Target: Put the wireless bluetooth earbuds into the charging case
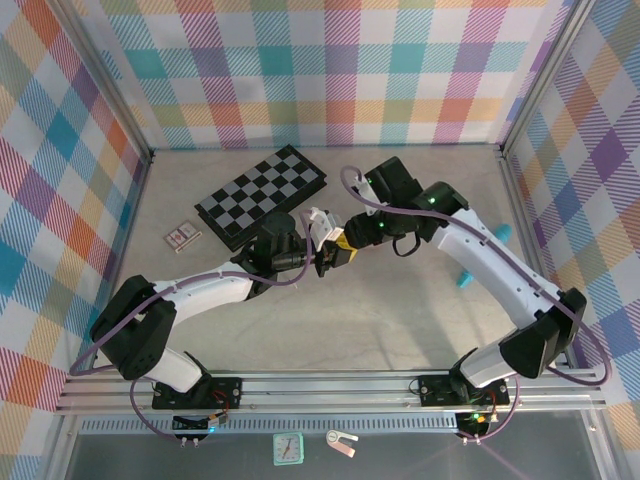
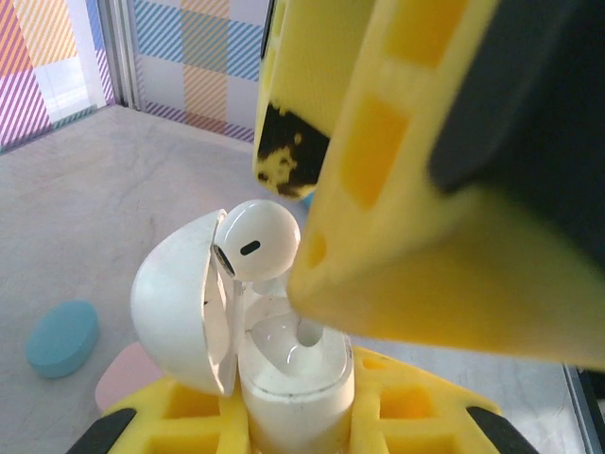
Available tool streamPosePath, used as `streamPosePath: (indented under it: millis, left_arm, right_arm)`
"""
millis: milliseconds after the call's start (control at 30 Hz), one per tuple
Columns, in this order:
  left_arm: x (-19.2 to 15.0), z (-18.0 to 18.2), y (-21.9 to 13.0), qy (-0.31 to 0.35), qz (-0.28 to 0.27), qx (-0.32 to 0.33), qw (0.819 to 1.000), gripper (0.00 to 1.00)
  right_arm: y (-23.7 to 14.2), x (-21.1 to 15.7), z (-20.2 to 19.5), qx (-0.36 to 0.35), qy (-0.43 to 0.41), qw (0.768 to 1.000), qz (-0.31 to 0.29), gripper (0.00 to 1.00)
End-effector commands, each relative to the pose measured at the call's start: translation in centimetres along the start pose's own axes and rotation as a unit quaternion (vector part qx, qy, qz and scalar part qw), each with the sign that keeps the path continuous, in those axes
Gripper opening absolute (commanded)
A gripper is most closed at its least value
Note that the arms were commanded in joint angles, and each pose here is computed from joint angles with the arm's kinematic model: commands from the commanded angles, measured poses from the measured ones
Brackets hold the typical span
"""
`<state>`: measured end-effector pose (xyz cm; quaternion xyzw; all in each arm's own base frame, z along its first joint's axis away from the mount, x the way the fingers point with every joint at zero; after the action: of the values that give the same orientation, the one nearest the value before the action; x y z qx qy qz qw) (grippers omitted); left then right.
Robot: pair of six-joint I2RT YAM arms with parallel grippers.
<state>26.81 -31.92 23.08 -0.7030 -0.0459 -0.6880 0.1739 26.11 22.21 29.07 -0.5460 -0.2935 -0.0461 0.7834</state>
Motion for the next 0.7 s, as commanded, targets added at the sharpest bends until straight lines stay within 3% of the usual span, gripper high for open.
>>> streamPosePath:
  millis: [0,233,667]
  left_arm:
    - [2.0,0.3,-0.3,0.016,-0.034,0.003,0.999,0.05]
    - [1.9,0.2,-0.4,0.019,-0.035,0.002,0.999,0.06]
    - [1.8,0.0,-0.8,0.027,-0.030,0.003,0.999,0.05]
  right_arm:
    - [-1.4,0.5,0.1,0.001,0.004,0.999,-0.039,0.55]
    - [-1.7,1.3,0.1,0.002,0.041,0.997,-0.063,0.49]
    - [0.0,1.6,0.4,0.005,0.044,0.998,-0.033,0.31]
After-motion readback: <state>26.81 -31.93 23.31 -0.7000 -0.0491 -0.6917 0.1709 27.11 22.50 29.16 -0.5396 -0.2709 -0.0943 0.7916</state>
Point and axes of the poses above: each hand's point on the last joint's axis, 136 mm out from that joint toward the fingers, its own y axis out along the fingers, its own z axis along the line the jaws close on, x = y × z, the point moved 4 cm from there along -y, back along the fingers, and after that the axes turned 7 degrees about y, right-handed, at the moved point
